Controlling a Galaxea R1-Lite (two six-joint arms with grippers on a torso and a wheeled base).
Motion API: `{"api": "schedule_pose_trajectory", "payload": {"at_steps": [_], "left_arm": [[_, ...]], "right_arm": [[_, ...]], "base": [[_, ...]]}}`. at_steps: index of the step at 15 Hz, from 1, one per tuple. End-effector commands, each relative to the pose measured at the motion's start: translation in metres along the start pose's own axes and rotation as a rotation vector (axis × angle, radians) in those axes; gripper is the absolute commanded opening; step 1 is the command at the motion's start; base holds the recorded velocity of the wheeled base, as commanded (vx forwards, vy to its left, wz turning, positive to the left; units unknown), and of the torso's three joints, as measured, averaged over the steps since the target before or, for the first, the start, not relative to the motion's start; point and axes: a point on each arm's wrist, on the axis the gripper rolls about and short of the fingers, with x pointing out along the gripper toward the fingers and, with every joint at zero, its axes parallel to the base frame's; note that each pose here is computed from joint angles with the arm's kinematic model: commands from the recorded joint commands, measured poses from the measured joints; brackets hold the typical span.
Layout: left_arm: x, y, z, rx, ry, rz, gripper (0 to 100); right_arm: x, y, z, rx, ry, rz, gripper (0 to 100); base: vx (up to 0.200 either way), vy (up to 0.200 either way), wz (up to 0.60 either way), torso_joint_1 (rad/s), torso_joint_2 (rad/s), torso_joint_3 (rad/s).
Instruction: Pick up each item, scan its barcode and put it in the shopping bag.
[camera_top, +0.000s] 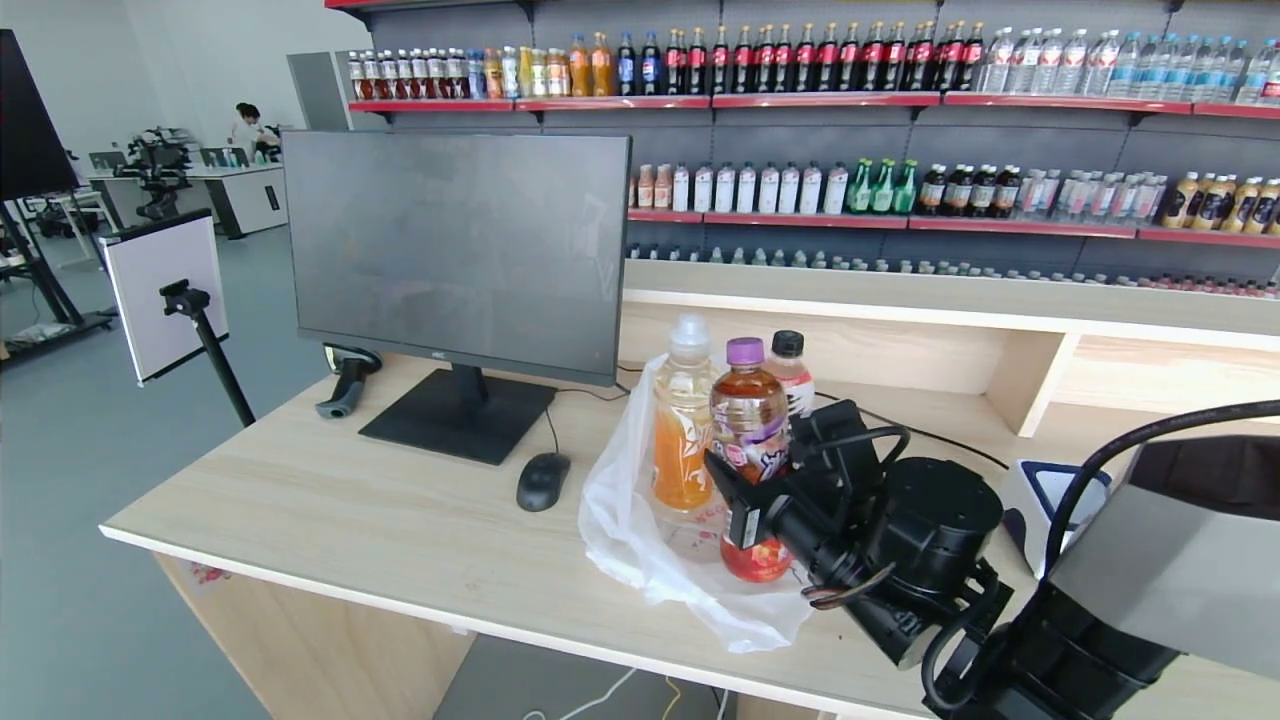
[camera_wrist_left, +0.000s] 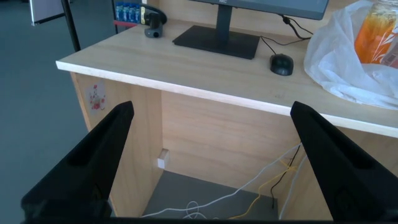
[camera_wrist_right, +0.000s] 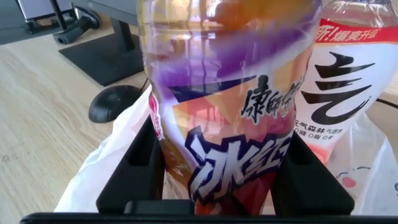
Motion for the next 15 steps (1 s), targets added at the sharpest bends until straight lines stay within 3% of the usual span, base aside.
{"api": "schedule_pose_trajectory", "payload": {"at_steps": [1, 10, 15], "left_arm": [[0.000, 0.000, 0.000, 0.000, -0.001, 0.000, 100], [0.000, 0.000, 0.000, -0.001, -0.001, 0.002, 100], [0.000, 0.000, 0.000, -0.002, -0.002, 0.000, 100]], "right_arm": [[0.003, 0.001, -0.008, -0.005, 0.018, 0.000, 0], [0.007, -0.006, -0.017, 0.001, 0.043, -0.023, 0], [0.018, -0.007, -0.014, 0.011, 0.008, -0.034, 0]], "base": [[0.000, 0.000, 0.00, 0.000, 0.00, 0.000], [0.000, 0.000, 0.00, 0.000, 0.00, 0.000], [0.000, 0.000, 0.00, 0.000, 0.00, 0.000]]}}
